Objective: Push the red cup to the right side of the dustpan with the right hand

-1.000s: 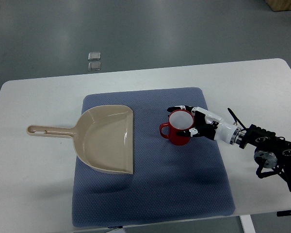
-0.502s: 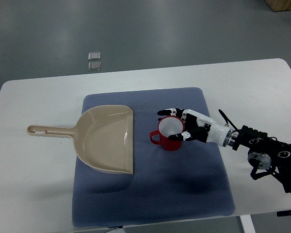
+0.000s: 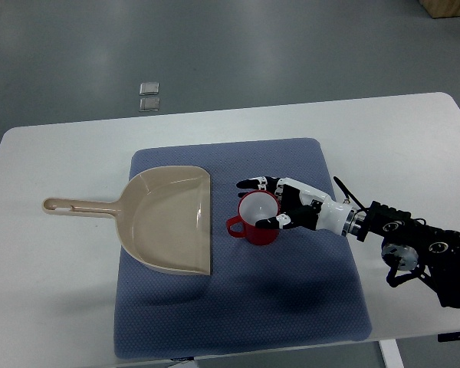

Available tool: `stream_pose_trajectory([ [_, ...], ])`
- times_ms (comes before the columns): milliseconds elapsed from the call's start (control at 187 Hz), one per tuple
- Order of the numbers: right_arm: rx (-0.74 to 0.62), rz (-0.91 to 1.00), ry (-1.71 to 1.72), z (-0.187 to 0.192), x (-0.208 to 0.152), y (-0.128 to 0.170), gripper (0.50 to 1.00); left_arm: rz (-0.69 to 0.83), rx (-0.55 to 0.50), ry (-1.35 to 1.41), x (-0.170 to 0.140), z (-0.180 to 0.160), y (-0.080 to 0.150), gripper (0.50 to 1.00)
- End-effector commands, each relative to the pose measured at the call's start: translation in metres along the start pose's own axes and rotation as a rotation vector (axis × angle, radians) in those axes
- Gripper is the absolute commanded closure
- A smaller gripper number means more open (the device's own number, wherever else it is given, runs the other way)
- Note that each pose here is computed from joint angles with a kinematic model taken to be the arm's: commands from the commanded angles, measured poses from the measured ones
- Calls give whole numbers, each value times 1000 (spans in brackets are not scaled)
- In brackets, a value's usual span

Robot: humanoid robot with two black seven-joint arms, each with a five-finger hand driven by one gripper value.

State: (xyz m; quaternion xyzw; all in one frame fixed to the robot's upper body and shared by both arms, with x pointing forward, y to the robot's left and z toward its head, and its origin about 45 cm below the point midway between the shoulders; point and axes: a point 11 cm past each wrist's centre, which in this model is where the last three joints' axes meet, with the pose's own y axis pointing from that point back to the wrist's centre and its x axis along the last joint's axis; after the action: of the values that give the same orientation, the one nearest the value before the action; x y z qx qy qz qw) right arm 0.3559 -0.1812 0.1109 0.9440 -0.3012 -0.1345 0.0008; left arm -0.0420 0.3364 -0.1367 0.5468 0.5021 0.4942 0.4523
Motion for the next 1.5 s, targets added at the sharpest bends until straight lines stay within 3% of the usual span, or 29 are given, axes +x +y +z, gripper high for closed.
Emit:
stream_pose_trajectory([
  [0, -3, -9, 5, 0, -2, -2, 570, 0, 0, 0, 0, 0, 0, 500],
  [722, 10, -23, 6, 4, -16, -19, 568, 0, 0, 0, 0, 0, 0, 500],
  [1497, 1, -6, 19, 3, -9, -12, 568, 0, 0, 0, 0, 0, 0, 500],
])
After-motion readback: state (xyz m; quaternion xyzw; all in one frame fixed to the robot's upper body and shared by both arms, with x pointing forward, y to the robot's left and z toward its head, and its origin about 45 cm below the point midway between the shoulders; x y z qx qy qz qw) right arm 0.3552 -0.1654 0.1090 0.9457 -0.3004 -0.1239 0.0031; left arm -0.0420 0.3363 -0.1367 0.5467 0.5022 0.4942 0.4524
